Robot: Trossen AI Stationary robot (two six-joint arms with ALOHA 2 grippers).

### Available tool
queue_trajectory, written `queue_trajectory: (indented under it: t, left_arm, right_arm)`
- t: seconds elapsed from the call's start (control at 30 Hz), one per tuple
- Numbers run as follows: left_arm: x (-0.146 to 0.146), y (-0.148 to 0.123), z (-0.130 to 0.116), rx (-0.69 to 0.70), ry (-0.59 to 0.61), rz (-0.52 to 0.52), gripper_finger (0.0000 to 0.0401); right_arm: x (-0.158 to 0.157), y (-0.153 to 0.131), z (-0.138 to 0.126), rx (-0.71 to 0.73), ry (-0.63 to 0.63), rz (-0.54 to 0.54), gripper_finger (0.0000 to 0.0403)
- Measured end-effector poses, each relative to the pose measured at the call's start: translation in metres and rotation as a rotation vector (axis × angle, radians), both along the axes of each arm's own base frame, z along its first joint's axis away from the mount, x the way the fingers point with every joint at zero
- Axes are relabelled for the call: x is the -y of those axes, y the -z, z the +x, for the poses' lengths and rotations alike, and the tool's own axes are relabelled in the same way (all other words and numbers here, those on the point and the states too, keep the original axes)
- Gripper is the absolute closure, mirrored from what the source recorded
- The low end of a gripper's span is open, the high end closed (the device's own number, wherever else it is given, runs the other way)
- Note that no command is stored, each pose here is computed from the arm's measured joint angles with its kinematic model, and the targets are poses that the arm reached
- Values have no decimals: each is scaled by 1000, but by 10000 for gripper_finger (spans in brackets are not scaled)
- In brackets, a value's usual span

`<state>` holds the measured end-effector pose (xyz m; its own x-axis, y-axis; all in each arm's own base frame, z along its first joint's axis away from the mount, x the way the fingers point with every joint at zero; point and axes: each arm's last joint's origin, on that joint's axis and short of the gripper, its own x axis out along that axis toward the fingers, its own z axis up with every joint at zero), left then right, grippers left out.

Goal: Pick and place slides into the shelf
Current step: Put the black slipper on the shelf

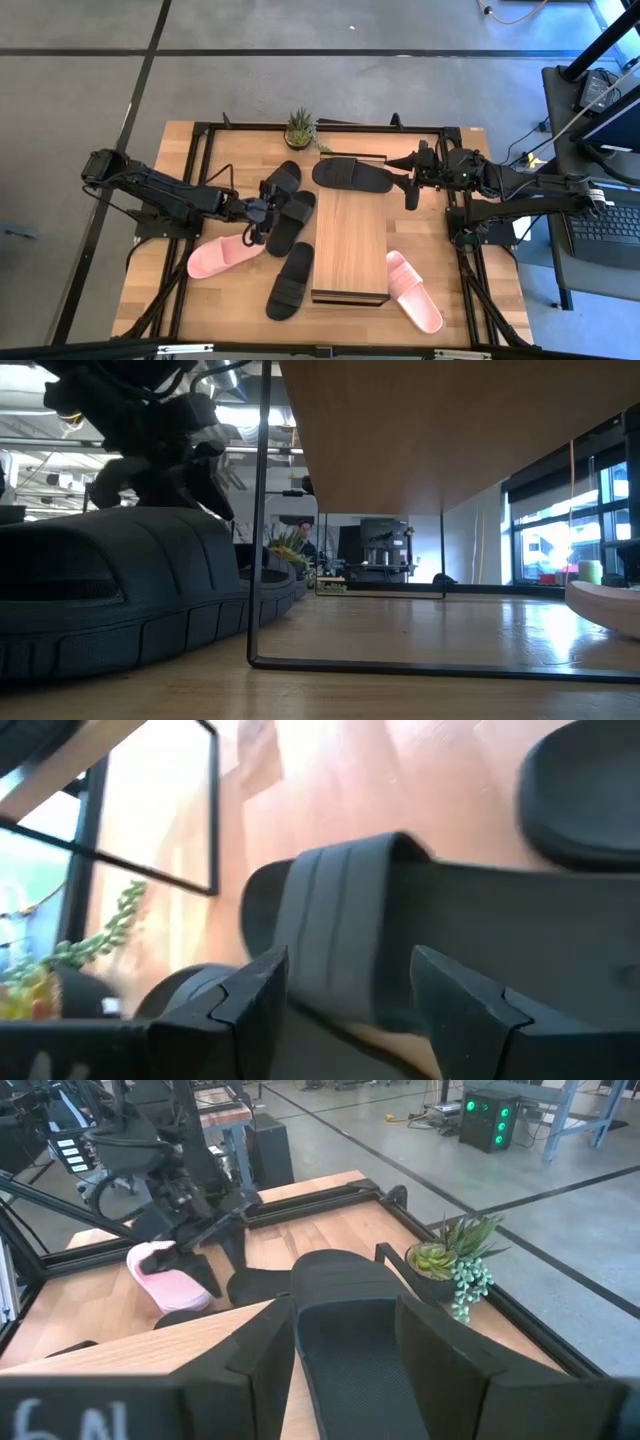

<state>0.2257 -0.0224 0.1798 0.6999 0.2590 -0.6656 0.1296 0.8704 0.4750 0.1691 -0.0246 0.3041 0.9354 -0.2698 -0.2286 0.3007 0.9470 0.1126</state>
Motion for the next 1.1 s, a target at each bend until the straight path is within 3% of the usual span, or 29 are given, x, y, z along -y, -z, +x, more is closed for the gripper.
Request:
queue_trajectory:
  t: [0.33,0.6,1.1]
  left_arm:
    - [4,3,1,-13,10,9,197]
    - [5,29,14,-86,4,27,197]
    - [3,43,27,-36,-117,152,197]
  right_arm:
    - [0,0,0,-6,-1,-1,230]
    - [0,1,0,-6,0,-1,230]
    - [0,0,0,-5,-1,0,230]
